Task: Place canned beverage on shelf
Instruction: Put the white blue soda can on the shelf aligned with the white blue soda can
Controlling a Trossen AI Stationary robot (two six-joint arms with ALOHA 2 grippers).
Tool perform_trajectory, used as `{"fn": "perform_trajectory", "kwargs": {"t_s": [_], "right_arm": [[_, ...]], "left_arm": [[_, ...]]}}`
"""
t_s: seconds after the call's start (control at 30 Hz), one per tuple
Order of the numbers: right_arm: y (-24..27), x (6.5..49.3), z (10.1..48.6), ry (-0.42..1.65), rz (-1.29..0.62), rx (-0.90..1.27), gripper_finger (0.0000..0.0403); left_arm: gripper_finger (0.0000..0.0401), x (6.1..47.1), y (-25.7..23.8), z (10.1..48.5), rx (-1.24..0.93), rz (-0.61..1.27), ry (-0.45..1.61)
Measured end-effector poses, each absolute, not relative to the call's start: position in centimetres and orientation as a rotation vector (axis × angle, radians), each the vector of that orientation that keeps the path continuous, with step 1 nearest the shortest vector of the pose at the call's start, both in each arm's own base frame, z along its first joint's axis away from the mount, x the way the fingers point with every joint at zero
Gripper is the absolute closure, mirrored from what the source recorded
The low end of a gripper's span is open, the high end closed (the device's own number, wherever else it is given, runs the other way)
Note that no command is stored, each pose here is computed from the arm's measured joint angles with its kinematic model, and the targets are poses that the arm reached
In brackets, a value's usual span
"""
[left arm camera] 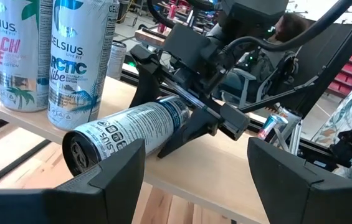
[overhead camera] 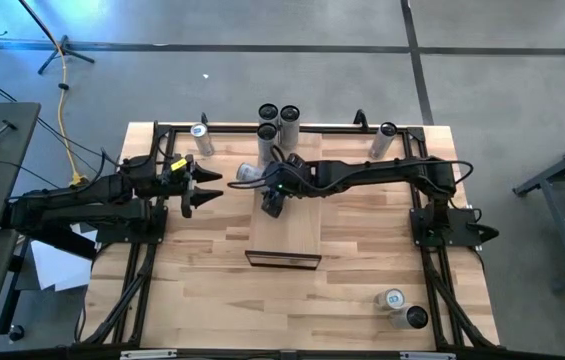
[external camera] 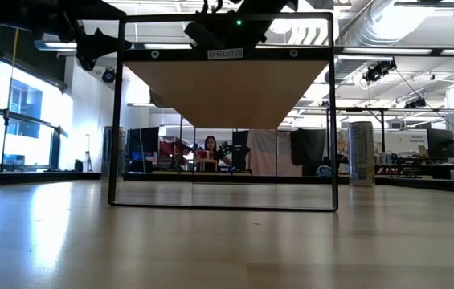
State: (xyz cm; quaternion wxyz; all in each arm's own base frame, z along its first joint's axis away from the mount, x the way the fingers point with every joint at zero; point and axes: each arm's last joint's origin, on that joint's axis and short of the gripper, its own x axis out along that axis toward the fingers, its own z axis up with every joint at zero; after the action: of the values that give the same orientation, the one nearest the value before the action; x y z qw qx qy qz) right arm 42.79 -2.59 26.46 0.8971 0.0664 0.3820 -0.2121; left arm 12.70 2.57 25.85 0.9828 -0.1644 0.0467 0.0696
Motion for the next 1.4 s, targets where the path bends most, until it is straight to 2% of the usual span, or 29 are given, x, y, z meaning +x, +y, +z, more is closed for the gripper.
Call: {"fn": "perform_trajectory", "kwargs": {"t_s": [0.13,0.3,0.47,0.63,0.83,0.93,1.07,1.27,1.4], "right_arm": [[-2.6,42.8,26.5,0.791,-0.438,0.136,0.0165],[-2.3,42.2,27.0,0.815,-0.396,0.145,0.0165],[-0.9,40.7,28.0,0.89,-0.353,0.104,0.0165],[0.7,38.9,29.1,0.944,-0.324,0.04,0.0165],[2.1,34.9,28.7,0.882,-0.344,0.086,0.0165],[2.6,32.3,28.4,0.749,-0.376,0.172,0.0165],[3.0,29.9,27.5,0.449,-0.397,0.332,0.0165],[3.0,29.3,25.9,-0.032,-0.335,0.495,0.0165],[3.0,29.9,25.1,-0.148,-0.347,0.501,0.0165]], "left_arm": [[0.0149,12.7,2.6,25.9,-0.332,0.14,0.094],[0.0149,12.7,2.5,25.9,-0.388,0.123,0.093],[0.0149,12.1,2.0,26.3,-0.458,-0.003,0.077],[0.0149,11.1,1.6,26.9,-0.445,-0.078,0.027],[0.0149,10.1,1.4,27.6,-0.384,-0.085,-0.042],[0.0149,10.0,1.5,28.1,-0.37,-0.06,-0.103],[0.0149,10.4,1.8,28.8,-0.333,0.0,-0.187],[0.0149,12.1,2.7,29.6,-0.365,0.137,-0.299],[0.0149,14.0,3.2,29.8,-0.491,0.142,-0.372]]}}
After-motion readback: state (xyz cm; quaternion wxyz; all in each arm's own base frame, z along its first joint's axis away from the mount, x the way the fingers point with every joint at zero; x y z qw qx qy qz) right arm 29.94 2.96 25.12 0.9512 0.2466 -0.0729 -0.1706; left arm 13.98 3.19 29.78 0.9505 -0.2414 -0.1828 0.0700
